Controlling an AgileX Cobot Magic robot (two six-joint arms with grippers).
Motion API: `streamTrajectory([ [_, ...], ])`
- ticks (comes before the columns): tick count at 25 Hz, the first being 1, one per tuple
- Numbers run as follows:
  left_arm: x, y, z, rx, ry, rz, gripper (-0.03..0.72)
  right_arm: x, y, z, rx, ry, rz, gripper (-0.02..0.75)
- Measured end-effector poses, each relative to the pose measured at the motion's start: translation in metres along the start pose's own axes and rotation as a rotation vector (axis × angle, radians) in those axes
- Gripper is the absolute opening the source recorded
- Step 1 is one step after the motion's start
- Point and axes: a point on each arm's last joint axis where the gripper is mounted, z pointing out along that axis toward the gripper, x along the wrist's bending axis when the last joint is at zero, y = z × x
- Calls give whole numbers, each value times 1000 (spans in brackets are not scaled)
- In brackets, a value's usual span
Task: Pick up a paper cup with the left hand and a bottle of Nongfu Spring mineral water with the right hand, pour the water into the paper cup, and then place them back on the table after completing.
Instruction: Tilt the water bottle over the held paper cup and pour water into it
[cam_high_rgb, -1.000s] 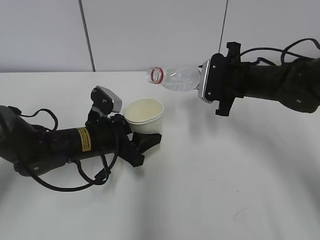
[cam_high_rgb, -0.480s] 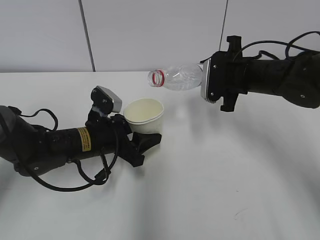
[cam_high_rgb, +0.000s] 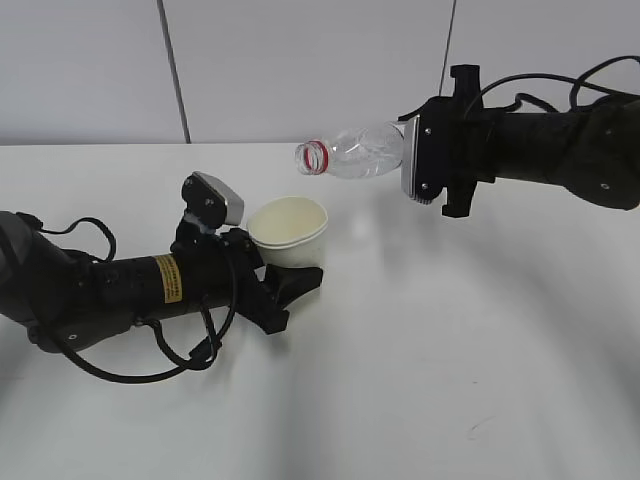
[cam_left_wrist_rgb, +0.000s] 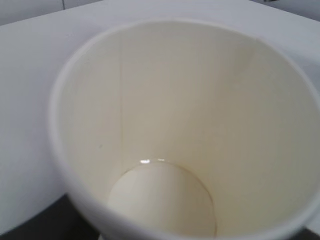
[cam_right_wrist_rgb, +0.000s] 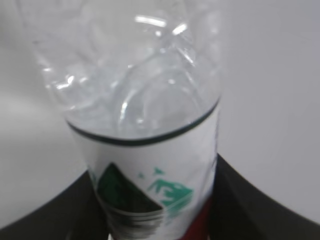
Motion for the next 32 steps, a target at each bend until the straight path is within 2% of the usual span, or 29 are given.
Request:
streamTrajectory([
  [32, 0, 0, 0, 1, -2, 2, 397, -11, 0, 2, 9, -20, -117, 365],
])
